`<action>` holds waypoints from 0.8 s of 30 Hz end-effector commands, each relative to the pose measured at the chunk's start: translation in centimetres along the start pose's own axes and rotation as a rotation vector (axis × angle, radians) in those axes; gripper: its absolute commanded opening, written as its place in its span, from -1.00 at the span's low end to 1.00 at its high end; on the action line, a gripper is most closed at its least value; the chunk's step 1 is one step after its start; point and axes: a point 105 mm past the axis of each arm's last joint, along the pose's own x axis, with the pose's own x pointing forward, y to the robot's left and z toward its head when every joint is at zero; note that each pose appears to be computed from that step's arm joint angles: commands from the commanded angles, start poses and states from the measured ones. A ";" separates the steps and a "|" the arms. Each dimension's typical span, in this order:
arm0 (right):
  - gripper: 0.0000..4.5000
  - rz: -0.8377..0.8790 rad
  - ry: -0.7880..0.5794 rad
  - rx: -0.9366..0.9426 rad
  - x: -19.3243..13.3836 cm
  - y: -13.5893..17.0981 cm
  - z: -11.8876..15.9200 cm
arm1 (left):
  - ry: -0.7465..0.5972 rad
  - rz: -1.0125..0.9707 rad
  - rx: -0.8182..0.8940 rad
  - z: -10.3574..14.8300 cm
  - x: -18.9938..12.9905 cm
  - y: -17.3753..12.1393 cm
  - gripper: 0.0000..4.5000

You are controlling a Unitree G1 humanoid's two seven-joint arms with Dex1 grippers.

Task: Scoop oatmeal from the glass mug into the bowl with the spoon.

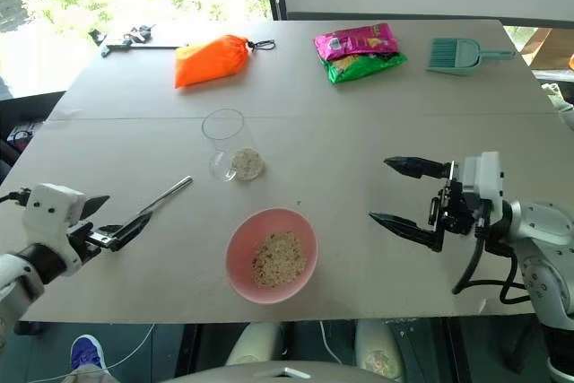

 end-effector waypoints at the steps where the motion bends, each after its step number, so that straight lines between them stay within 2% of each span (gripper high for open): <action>1: 0.97 0.104 -0.024 -0.032 -1.0 1.5 0.7 | 0.084 -0.062 0.025 -0.3 0.7 0.9 1.00; 9: 0.97 0.217 -0.043 -0.081 -1.7 2.0 0.8 | 0.133 -0.157 0.077 0.1 2.8 1.5 1.00; 24: 0.97 0.186 -0.152 -0.053 1.3 1.3 2.9 | 0.219 -0.216 0.074 -1.2 3.6 0.8 1.00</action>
